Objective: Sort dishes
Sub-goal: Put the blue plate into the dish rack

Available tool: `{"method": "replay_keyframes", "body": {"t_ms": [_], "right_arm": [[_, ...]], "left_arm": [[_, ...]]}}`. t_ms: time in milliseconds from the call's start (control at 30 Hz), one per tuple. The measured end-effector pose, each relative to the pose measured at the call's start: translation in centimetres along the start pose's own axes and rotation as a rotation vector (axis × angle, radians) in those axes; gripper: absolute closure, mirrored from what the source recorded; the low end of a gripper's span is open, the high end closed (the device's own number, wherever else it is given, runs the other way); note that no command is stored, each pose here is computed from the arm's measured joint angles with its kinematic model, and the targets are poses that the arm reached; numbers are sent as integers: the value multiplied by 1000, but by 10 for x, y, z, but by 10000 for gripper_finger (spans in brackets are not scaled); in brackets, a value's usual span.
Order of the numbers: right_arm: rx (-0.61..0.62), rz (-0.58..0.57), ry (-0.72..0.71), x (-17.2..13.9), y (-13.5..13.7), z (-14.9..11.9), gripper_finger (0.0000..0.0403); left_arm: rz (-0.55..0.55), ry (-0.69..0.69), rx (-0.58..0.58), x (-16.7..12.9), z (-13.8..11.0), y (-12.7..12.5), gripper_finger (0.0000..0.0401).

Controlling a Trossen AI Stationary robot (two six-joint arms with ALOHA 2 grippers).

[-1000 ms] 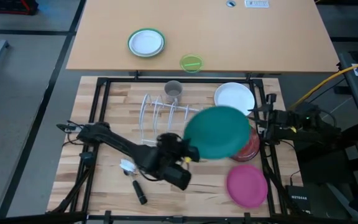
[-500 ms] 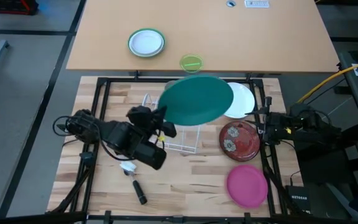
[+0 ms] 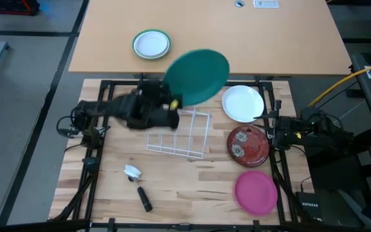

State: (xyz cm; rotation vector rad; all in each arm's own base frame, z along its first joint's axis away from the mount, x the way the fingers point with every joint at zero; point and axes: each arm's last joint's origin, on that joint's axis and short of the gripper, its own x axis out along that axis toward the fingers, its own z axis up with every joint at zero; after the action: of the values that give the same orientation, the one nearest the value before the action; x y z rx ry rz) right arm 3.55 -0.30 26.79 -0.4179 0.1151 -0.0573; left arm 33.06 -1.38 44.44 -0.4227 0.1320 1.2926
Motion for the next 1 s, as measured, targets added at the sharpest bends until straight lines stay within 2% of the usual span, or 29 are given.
{"method": "replay_keyframes", "body": {"t_ms": [167,300,467,600,700,800,1000], "right_arm": [[0,-1,-1,0,0,0,276],[-1,-31,17,0,-1,-1,276],[10,-65,42,0,-2,-2,276],[12,-66,43,0,-2,-2,276],[16,-68,45,0,-2,-2,276],[18,-68,46,0,-2,-2,276],[31,-102,81,5,0,-8,276]], "left_arm": [[68,173,41,64,28,13,401],[91,244,16,115,53,32,401],[137,285,-60,149,82,64,401],[158,406,-146,151,92,91,401],[232,505,-198,142,95,112,401],[185,476,-234,135,104,118,401],[177,435,-291,114,118,132,401]]}}
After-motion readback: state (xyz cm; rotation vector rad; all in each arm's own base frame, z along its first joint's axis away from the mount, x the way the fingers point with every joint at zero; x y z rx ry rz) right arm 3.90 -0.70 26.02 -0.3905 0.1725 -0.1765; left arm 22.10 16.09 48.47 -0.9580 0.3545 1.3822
